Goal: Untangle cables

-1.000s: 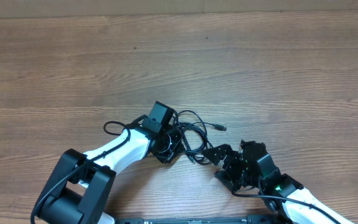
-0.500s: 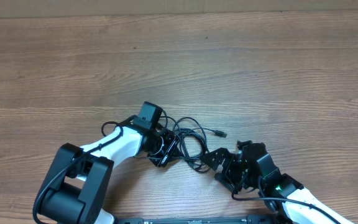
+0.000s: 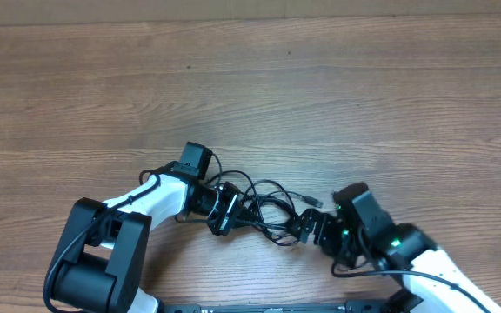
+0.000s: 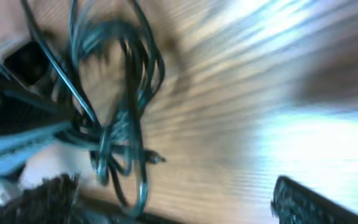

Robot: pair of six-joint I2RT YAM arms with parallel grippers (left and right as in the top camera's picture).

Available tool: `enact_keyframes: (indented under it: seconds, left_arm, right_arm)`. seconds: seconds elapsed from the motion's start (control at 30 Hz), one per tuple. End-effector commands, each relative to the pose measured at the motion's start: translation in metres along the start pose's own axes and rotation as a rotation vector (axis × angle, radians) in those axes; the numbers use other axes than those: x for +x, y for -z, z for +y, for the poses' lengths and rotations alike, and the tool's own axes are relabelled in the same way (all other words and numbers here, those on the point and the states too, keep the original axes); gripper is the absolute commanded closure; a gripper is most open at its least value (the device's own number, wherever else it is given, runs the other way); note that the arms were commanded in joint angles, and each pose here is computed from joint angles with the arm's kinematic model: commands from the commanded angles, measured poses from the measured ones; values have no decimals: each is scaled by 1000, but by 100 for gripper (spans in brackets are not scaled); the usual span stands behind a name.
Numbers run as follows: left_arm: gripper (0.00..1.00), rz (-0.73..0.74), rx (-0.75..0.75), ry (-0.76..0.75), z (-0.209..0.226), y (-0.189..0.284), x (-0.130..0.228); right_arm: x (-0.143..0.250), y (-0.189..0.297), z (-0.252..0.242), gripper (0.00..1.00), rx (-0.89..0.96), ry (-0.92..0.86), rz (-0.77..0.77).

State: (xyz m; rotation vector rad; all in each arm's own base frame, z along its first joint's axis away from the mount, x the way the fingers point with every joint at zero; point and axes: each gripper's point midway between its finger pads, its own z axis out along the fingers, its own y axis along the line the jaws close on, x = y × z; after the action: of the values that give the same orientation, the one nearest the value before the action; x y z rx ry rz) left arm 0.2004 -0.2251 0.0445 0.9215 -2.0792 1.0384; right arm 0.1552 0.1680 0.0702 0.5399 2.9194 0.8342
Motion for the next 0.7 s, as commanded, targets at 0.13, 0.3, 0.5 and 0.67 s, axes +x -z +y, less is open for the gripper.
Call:
enact_keyframes:
  seconds: [0.13,0.3,0.5,0.67]
  left_arm:
    - [96,192,109,-100,-15,11,32]
    - [96,218,152,-150,-26,22,51]
    - [96,162,231,-211,-43,50,69]
    - [96,-64,335,-286,-60,92,70]
  right_arm:
    - [-40,121,47,0,14,83,-343]
    - [-20,132,76,0,-143,122,-260]
    - [0,126,85,0,-198,132,-133]
    - [1,125,87,0,-210,75,-115]
